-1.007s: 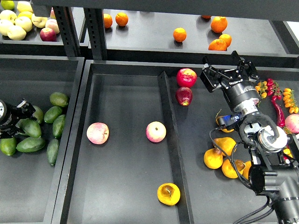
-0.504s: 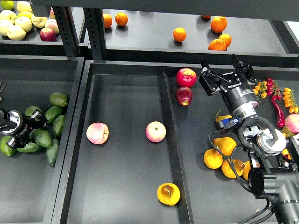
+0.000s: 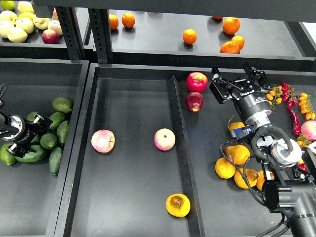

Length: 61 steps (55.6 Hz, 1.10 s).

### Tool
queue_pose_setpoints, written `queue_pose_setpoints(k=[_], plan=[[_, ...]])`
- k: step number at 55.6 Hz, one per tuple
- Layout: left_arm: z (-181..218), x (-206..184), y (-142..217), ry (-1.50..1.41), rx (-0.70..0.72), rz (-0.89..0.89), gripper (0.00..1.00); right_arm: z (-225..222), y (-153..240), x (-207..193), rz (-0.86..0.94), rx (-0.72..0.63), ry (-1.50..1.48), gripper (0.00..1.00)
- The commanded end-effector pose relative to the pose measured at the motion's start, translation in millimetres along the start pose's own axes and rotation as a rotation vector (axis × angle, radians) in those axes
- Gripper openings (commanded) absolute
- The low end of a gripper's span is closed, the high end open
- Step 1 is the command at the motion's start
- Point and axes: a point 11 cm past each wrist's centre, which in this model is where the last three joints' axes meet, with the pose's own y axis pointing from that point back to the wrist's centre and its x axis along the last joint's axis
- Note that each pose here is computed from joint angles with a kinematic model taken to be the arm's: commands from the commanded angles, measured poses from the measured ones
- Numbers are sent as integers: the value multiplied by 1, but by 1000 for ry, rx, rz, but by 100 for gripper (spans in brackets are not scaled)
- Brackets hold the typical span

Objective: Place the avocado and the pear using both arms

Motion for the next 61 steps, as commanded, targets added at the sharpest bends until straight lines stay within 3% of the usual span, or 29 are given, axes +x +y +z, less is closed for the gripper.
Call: queue_pose_setpoints(k=[1,18,38,48,51,61], plan=[[25,-8,7,189,-177,-106,98,0,5,7,16,2,-5,100],[43,-45,15,544,-489,-410,98,-1,28,35,59,19,-18,100],[42,-85,45,832,-778,-737,99,18,62,62,-42,-13,25,100],[33,-128,43,981,-849,-890,99,25,84,88,16,-10,10,100],[19,-157,36,1055,-842,-953,99,25,95,95,17,0,9,100],[-21,-166,43,1080,-838,-949,99,27,118,111,24,12,9,100]])
